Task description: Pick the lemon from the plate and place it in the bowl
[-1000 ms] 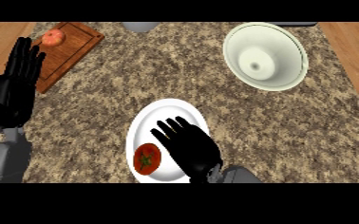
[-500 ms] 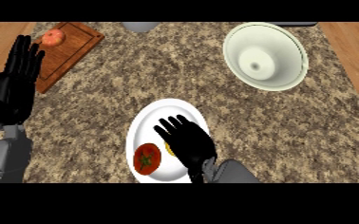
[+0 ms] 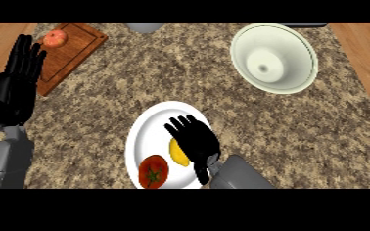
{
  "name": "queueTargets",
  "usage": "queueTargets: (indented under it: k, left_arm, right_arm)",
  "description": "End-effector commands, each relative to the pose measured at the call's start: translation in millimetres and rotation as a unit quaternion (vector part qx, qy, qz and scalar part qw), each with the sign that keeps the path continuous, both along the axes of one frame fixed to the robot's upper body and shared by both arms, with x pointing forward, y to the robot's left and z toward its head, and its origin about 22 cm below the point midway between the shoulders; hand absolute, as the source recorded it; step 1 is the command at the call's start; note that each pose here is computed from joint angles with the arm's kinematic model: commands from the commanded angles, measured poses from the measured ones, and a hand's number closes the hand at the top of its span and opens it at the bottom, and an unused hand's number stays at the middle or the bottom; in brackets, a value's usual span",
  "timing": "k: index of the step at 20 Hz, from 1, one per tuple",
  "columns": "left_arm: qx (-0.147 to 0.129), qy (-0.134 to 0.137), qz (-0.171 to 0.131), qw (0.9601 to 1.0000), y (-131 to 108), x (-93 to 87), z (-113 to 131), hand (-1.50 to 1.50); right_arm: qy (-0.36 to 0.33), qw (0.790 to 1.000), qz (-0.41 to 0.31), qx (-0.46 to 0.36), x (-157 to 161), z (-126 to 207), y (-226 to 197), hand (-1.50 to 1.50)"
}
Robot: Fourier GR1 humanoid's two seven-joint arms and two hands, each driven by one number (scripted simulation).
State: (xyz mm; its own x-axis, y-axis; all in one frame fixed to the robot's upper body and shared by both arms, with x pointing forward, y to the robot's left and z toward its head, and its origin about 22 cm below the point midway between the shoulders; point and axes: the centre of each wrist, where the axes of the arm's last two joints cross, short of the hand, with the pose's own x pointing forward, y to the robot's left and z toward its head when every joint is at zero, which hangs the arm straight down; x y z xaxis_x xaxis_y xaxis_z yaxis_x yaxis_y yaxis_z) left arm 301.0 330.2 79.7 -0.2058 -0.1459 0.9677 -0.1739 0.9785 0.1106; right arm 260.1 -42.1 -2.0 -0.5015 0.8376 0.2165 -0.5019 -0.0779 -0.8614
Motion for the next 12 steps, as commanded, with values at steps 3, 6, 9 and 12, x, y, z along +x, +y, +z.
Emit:
queueTargets:
  k: [3,6,9,12]
  left_arm:
    - [-0.011,-0.011,0.004,0.9999,-4.0,0.5,17.5,0.00]
    - [0.000,0.000,0.000,1.0000,-4.6,-12.2,-11.3,0.00]
    - [0.000,-0.003,0.004,1.0000,-17.3,6.7,5.8,0.00]
    - [0.003,0.008,0.001,1.0000,-9.8,-3.2,-1.0,0.00]
  right_arm:
    - [-0.018,1.000,0.019,0.005,8.9,-33.6,-12.1,1.50]
    - [-0.050,0.998,0.033,0.035,25.5,-16.6,-18.2,1.50]
    - [-0.059,0.997,0.035,0.046,-9.4,-21.6,11.0,1.50]
    - [-0.072,0.995,0.043,0.049,11.5,-19.2,-8.4,1.50]
